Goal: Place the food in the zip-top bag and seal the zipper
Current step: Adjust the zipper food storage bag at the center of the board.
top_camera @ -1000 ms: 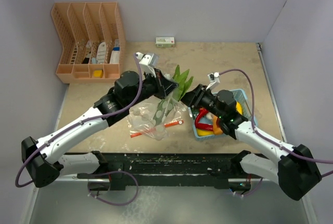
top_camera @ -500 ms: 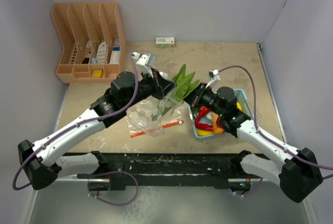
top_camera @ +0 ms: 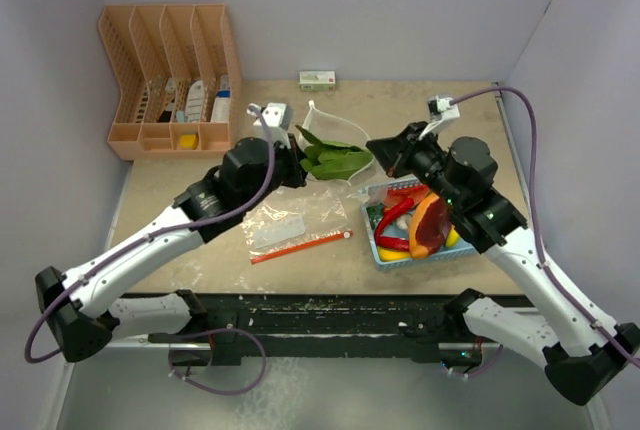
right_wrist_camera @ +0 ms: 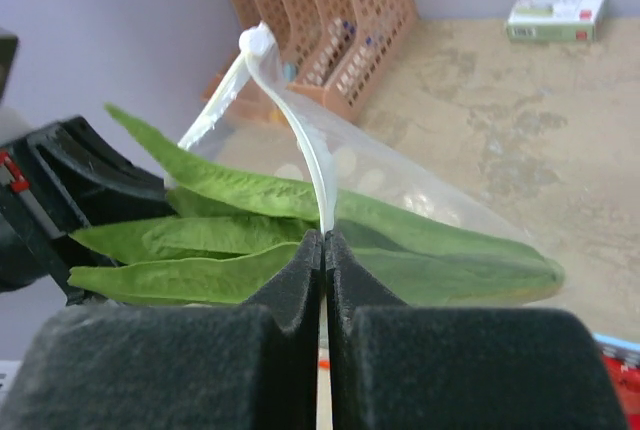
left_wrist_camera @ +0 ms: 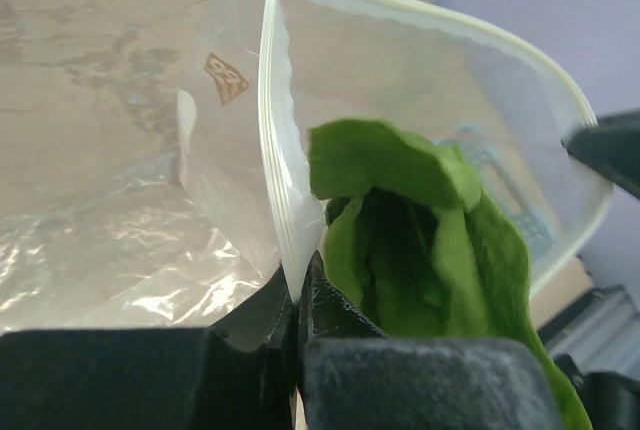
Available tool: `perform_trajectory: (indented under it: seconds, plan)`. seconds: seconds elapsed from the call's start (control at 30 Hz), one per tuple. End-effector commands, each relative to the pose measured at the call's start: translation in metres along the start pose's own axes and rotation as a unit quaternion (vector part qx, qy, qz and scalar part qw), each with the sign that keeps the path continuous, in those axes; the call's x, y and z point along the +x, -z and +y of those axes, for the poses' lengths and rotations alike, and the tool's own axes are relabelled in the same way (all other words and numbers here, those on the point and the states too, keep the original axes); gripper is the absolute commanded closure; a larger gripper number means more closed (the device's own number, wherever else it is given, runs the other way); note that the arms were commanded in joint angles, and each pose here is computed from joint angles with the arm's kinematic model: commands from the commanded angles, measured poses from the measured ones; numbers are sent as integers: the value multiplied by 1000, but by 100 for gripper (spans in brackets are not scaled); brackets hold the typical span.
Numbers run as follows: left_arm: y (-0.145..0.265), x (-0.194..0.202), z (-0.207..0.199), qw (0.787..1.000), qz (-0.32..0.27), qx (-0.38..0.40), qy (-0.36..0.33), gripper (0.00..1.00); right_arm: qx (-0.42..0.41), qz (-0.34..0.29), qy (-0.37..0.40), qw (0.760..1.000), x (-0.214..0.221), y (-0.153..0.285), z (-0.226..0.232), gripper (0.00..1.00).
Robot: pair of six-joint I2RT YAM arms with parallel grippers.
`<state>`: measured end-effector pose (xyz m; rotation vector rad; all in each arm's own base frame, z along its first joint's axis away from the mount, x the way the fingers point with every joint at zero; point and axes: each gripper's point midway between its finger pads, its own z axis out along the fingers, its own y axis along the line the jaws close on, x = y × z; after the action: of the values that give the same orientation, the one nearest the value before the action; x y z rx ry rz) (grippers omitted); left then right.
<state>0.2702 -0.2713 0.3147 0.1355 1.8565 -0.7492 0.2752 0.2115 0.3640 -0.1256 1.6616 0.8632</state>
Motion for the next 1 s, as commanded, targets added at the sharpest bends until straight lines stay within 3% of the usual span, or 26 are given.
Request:
perform_trajectory:
  seconds: [0.0,0.1,0.23,0.3,0.47,0.6,0.73,0.83,0.97]
  plan:
    - [-19,-18,29,992,-7,-107,-59,100,25,29,9,999,13,-2,-12,100]
    - [-34,-11,17,993,24,-86,-76,100,26,18,29,999,-4,5,-6,100]
    - [-60,32,39,984,88,-118,-99,100,5,12,26,1000,-23,10,11,100]
    - [-65,35,32,986,95,-99,-99,100,-7,-6,50,999,-42,11,20,100]
    - [-61,-7,36,981,35,-129,-138,100,-13,-25,71,997,-68,16,31,100]
    - [-56,-26,38,974,46,-154,-161,100,6,-41,92,995,-85,17,29,100]
    - [-33,-88,1,983,-24,-99,-152,100,32,17,80,996,-49,-6,9,100]
    - [-10,-127,-5,979,-93,-94,-154,100,35,45,76,995,-27,-19,0,100]
    - [-4,-112,-16,980,-78,-39,-181,100,24,78,57,995,2,-30,-5,100]
